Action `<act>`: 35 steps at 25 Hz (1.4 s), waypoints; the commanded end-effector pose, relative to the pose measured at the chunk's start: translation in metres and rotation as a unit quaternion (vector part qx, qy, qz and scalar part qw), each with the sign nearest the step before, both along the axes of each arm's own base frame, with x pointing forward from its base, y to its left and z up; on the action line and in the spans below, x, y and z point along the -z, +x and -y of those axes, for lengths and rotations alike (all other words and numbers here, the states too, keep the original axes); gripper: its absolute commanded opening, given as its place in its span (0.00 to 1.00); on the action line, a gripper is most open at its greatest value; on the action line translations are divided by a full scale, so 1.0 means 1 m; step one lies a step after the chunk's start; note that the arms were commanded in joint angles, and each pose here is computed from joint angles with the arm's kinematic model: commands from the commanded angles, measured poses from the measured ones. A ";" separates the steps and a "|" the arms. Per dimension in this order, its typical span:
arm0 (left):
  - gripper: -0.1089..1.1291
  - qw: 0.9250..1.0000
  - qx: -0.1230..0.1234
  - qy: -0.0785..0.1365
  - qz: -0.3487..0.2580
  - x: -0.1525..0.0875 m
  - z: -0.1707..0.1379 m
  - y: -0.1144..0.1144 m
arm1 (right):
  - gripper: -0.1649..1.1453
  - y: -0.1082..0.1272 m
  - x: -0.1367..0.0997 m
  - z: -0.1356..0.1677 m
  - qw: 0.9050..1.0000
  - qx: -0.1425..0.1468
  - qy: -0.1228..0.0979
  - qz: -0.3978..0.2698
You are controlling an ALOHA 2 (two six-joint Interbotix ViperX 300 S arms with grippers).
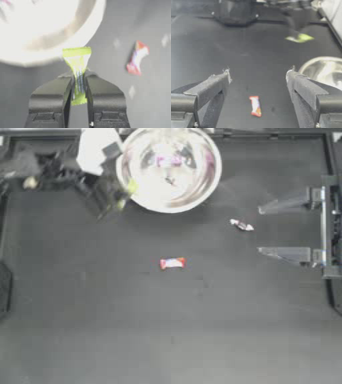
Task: Put candies in bowl
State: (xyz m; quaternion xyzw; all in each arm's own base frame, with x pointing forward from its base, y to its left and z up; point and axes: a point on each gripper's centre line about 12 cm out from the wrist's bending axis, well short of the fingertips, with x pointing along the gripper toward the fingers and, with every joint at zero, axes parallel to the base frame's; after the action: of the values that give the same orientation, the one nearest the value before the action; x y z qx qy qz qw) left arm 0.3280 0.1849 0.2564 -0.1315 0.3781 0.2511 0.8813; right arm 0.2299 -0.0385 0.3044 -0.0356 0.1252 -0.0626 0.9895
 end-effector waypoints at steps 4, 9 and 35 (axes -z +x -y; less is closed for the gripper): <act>0.50 0.999 0.002 0.048 0.005 -0.005 -0.051 0.028 | 0.87 0.002 -0.006 0.002 1.000 0.008 0.005 0.016; 0.50 0.998 0.006 0.066 -0.009 0.004 -0.086 0.050 | 0.87 0.003 -0.005 0.002 1.000 0.010 0.006 0.018; 0.91 0.996 0.023 0.091 -0.003 -0.008 -0.094 0.063 | 0.87 0.003 -0.001 0.003 1.000 0.014 0.006 0.019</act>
State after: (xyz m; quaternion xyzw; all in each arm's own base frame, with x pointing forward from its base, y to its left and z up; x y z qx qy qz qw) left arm 0.3975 0.2931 0.1983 -0.0659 0.4188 0.2592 0.8678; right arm 0.2313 -0.0402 0.3004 -0.0293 0.1143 -0.0733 0.9903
